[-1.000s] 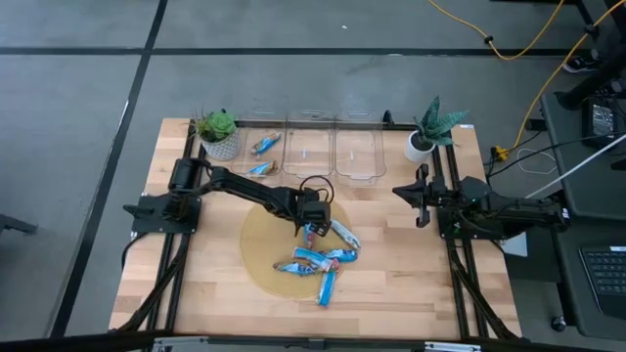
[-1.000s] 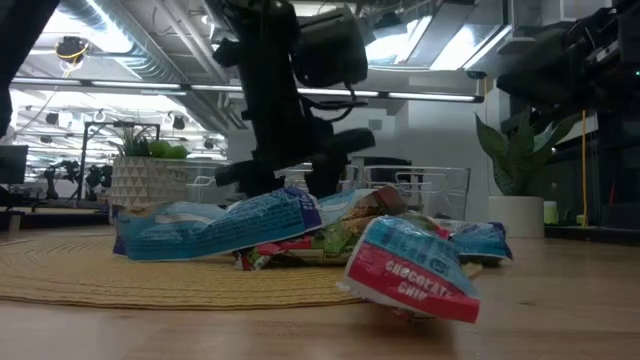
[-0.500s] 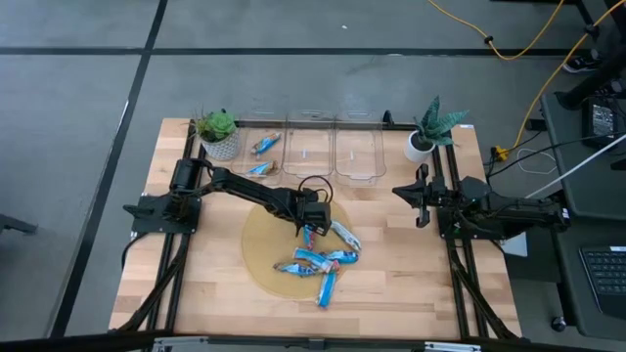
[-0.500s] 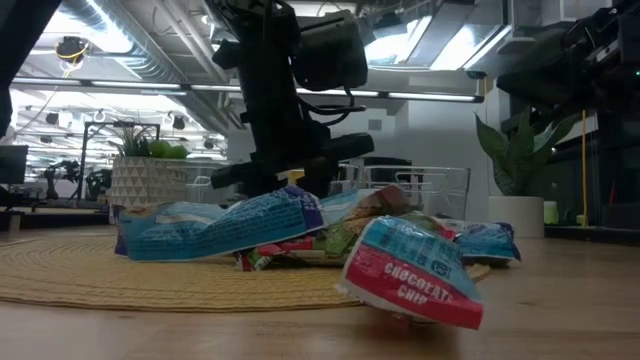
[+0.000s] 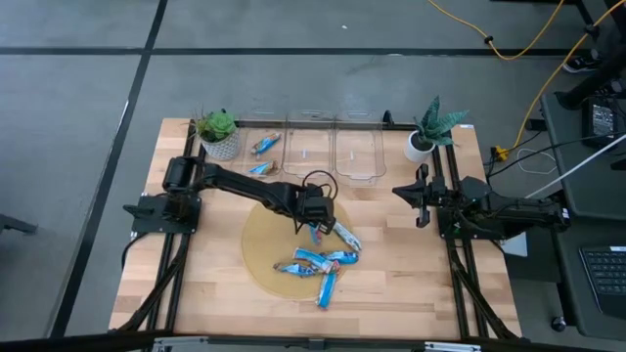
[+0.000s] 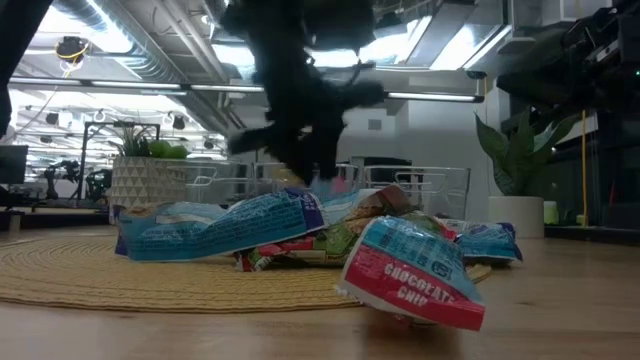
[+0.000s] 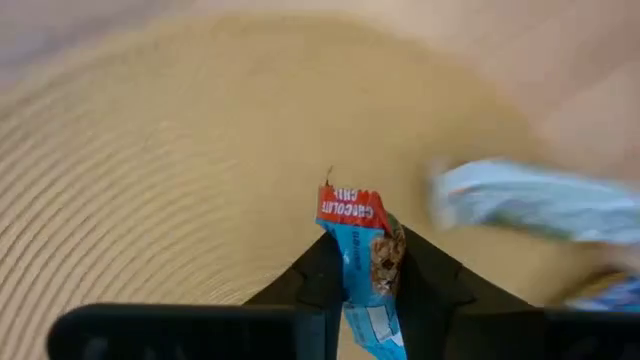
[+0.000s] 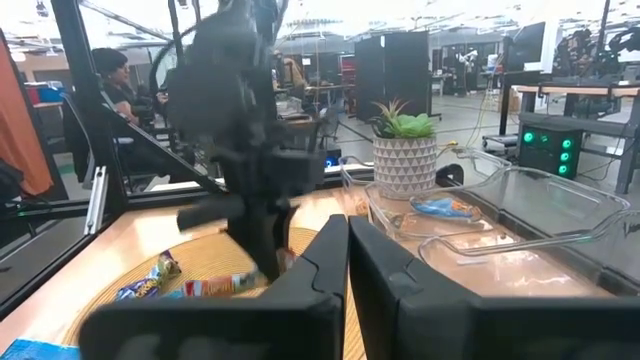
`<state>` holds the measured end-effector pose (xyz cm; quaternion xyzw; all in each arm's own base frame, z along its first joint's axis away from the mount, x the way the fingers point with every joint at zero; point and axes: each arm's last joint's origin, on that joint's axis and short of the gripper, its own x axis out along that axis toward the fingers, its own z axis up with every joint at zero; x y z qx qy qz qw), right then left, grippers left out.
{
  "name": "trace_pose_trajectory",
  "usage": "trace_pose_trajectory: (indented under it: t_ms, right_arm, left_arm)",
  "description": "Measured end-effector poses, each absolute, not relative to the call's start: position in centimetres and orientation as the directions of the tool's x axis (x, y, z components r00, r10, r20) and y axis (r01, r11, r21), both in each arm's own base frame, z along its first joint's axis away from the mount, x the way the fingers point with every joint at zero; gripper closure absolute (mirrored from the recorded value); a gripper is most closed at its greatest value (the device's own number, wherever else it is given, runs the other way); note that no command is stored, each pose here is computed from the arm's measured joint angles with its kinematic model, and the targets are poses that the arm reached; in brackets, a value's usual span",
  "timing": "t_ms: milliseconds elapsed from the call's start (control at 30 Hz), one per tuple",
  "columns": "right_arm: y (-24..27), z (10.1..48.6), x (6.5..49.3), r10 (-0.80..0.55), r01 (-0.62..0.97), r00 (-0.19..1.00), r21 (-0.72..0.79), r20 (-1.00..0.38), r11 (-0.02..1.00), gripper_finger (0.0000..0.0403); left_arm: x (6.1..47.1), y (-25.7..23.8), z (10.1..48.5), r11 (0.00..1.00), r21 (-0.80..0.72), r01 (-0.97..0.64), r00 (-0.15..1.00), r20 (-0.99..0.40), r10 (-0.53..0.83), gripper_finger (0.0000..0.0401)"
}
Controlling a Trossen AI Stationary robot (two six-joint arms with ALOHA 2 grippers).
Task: Pick and place Granola Bars by type
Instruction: Put the red granola bar into the middle transparent bin
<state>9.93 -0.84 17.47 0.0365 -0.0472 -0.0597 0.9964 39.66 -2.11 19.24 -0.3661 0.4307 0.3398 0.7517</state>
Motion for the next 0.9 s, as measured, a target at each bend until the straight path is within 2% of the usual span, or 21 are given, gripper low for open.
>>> trace_pose_trajectory:
  t_ms: [167, 433, 600, 900]
  right_arm:
    - [-0.8, 17.4, 9.9, -0.11, 0.104, 0.991, 0.077, 0.082, 0.992, 0.0386]
    - [-0.8, 17.2, 10.0, -0.099, 0.094, 0.993, 0.075, 0.063, 0.993, 0.0386]
    - [-0.8, 17.2, 10.0, -0.099, 0.094, 0.993, 0.075, 0.057, 0.993, 0.0386]
    - [-0.8, 17.1, 10.0, -0.1, 0.096, 0.994, 0.075, 0.052, 0.993, 0.0386]
  left_arm:
    - [39.0, -1.9, 24.4, 0.508, -0.286, -0.812, 0.464, -0.845, 0.267, 0.0342]
    - [37.0, -2.6, 31.5, 0.558, -0.351, -0.752, 0.617, -0.672, 0.409, 0.0343]
    - [35.6, -2.9, 33.6, 0.577, -0.341, -0.742, 0.641, -0.611, 0.464, 0.0343]
    - [35.3, -2.4, 34.6, 0.628, -0.299, -0.719, 0.658, -0.582, 0.477, 0.0343]
